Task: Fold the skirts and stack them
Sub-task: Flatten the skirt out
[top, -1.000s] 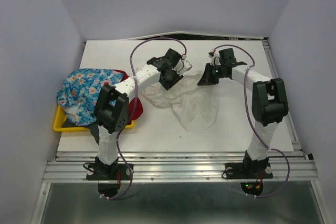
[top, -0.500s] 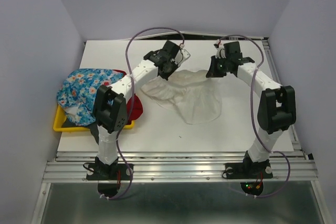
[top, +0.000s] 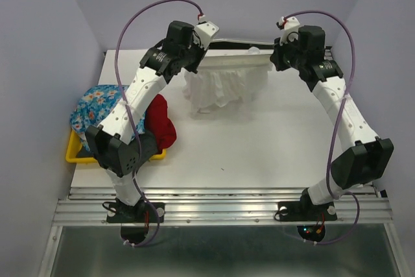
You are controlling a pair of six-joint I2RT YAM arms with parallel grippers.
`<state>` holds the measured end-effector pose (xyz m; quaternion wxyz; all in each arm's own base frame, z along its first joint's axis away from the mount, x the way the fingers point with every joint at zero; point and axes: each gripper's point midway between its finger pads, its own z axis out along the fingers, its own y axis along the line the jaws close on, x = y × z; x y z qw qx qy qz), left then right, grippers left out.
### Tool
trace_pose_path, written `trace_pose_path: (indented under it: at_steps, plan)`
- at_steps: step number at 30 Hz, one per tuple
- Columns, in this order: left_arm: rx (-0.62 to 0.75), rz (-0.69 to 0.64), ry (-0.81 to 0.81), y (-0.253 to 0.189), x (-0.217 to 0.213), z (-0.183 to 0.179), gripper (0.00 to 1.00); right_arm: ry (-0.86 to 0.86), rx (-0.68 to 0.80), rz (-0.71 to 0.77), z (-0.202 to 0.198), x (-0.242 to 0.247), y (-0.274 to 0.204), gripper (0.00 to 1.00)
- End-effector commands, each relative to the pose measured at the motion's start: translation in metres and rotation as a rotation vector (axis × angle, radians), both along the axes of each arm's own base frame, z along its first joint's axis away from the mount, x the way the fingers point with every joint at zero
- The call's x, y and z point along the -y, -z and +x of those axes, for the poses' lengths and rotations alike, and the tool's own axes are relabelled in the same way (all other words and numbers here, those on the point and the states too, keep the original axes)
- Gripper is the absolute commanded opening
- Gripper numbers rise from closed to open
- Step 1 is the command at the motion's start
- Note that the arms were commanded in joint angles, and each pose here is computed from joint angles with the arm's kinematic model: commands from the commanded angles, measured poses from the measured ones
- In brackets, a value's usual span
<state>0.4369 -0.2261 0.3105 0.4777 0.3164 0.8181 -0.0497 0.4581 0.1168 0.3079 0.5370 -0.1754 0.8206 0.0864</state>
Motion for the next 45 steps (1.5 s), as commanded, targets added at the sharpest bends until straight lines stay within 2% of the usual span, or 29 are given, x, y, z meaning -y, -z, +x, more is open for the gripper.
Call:
trace_pose_path:
  at_steps: [1, 5, 8, 9, 10, 12, 14, 15, 16, 17, 18, 19, 21, 23, 25, 26, 28, 30, 31, 33, 34, 36, 37, 38, 40, 41, 45]
  plan:
    - [0.071, -0.086, 0.066, -0.044, -0.008, -0.029, 0.0, 0.089, 0.1, -0.103, -0.007, 0.037, -0.039, 0.0]
    - [0.146, -0.154, 0.093, -0.066, -0.005, -0.039, 0.0, 0.103, 0.175, -0.09, -0.017, 0.04, -0.072, 0.01]
    - [0.178, -0.185, 0.066, -0.073, -0.005, -0.037, 0.0, 0.109, 0.199, -0.086, -0.014, 0.041, -0.079, 0.01]
    - [0.189, -0.183, 0.059, -0.07, -0.005, -0.032, 0.0, 0.103, 0.194, -0.09, -0.011, 0.04, -0.074, 0.01]
    - [0.157, -0.119, 0.052, -0.049, 0.002, -0.027, 0.0, 0.137, 0.177, -0.1, -0.002, 0.044, -0.067, 0.01]
    - [0.22, -0.06, -0.001, -0.079, 0.003, -0.023, 0.0, 0.167, 0.199, -0.103, 0.002, 0.048, -0.079, 0.01]
    - [0.217, -0.149, 0.11, -0.092, 0.025, -0.036, 0.0, 0.136, 0.245, -0.038, -0.003, 0.039, -0.097, 0.01]
    - [0.276, -0.17, 0.118, -0.104, 0.039, -0.043, 0.0, 0.092, 0.261, 0.033, -0.004, 0.026, -0.106, 0.01]
    - [0.267, -0.154, 0.15, -0.094, 0.044, -0.043, 0.0, 0.1, 0.224, 0.054, -0.002, 0.024, -0.097, 0.01]
    - [0.233, -0.141, 0.232, -0.078, 0.063, -0.055, 0.0, 0.006, 0.123, 0.117, -0.003, 0.002, -0.08, 0.01]
    - [0.155, -0.138, 0.333, -0.06, 0.079, -0.072, 0.0, -0.055, 0.066, 0.144, -0.006, -0.011, -0.07, 0.01]
    - [0.072, -0.157, 0.399, -0.044, 0.096, -0.085, 0.0, -0.188, -0.001, 0.198, -0.019, -0.038, -0.06, 0.01]
    - [-0.071, -0.257, 0.6, -0.029, 0.127, -0.128, 0.0, -0.296, -0.124, 0.251, -0.043, -0.069, -0.03, 0.01]
    - [-0.14, -0.316, 0.623, -0.017, 0.132, -0.149, 0.0, -0.398, -0.196, 0.289, -0.069, -0.088, -0.006, 0.01]
    - [-0.06, -0.348, 0.594, -0.034, 0.125, -0.144, 0.0, -0.429, -0.177, 0.329, -0.083, -0.092, -0.02, 0.01]
    - [-0.028, -0.351, 0.537, -0.04, 0.118, -0.133, 0.0, -0.38, -0.15, 0.299, -0.077, -0.084, -0.022, 0.01]
    - [0.072, -0.398, 0.318, -0.069, 0.074, -0.075, 0.0, -0.235, -0.044, 0.203, -0.053, -0.05, -0.037, 0.01]
    - [0.079, -0.479, 0.129, -0.085, 0.032, -0.03, 0.0, -0.112, 0.018, 0.174, -0.031, -0.02, -0.052, 0.01]
    - [0.129, -0.469, -0.044, -0.095, -0.014, 0.01, 0.0, 0.003, 0.059, 0.172, -0.01, 0.013, -0.066, 0.01]
    - [0.143, -0.506, -0.193, -0.1, -0.058, 0.038, 0.0, 0.095, 0.127, 0.217, 0.007, 0.044, -0.097, 0.01]
    - [0.144, -0.519, -0.18, -0.102, -0.059, 0.04, 0.0, 0.145, 0.13, 0.216, 0.018, 0.064, -0.096, 0.01]
    - [0.12, -0.524, -0.083, -0.103, -0.044, 0.03, 0.0, 0.129, 0.154, 0.218, 0.019, 0.062, -0.107, 0.01]
    - [0.093, -0.534, 0.039, -0.106, -0.021, 0.01, 0.0, 0.073, 0.136, 0.248, 0.016, 0.051, -0.104, 0.01]
    - [0.049, -0.524, 0.088, -0.091, -0.007, -0.001, 0.0, 0.034, 0.142, 0.268, 0.008, 0.044, -0.109, 0.01]
    - [0.069, -0.46, 0.206, -0.088, 0.015, -0.029, 0.0, -0.07, 0.073, 0.303, -0.007, 0.021, -0.088, 0.01]
    - [0.036, -0.427, 0.274, -0.071, 0.04, -0.05, 0.0, -0.117, 0.057, 0.292, -0.018, 0.006, -0.084, 0.01]
    - [0.015, -0.399, 0.385, -0.054, 0.066, -0.094, 0.0, -0.218, -0.031, 0.286, -0.049, -0.024, -0.054, 0.01]
